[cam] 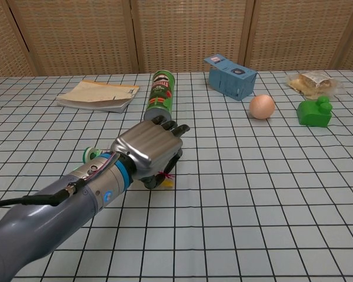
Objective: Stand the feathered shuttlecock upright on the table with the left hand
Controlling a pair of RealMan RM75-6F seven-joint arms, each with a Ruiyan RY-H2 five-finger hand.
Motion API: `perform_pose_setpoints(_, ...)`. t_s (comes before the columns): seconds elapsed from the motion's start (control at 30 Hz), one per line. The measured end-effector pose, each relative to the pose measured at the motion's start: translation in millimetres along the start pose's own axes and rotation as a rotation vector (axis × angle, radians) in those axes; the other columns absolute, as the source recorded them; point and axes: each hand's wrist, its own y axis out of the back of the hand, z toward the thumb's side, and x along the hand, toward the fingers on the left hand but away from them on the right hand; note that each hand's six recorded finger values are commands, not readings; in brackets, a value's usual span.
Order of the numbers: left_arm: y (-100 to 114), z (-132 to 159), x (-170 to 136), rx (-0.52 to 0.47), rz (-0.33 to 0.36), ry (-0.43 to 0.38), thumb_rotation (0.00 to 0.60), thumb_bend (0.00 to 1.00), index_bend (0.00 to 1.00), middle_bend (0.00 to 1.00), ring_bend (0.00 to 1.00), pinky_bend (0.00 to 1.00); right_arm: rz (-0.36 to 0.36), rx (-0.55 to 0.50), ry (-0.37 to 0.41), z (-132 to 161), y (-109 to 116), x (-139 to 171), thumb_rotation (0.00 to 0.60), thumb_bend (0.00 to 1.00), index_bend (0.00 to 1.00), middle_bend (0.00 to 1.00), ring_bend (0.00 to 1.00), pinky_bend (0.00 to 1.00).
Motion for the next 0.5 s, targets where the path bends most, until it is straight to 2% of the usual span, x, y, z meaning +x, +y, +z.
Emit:
perform_pose_setpoints(0.17,-2,-1,0,-0.003,0.0,-0.001,0.6,0.45,0.67,0.0,0.0,0.0,-0.003,-0.006,0.001,0,1,0,0.6,0.04,0.1,0.0,0.0,0.03)
perform_pose_setpoints(0.5,9,-14,-6,-0.027,0.041,0.011,0.6,0.45,0.68,0.0,0.0,0.0,-0.005,-0.009,0.002,0,2,0,0.6,0.04,0.1,0.0,0.0,0.03)
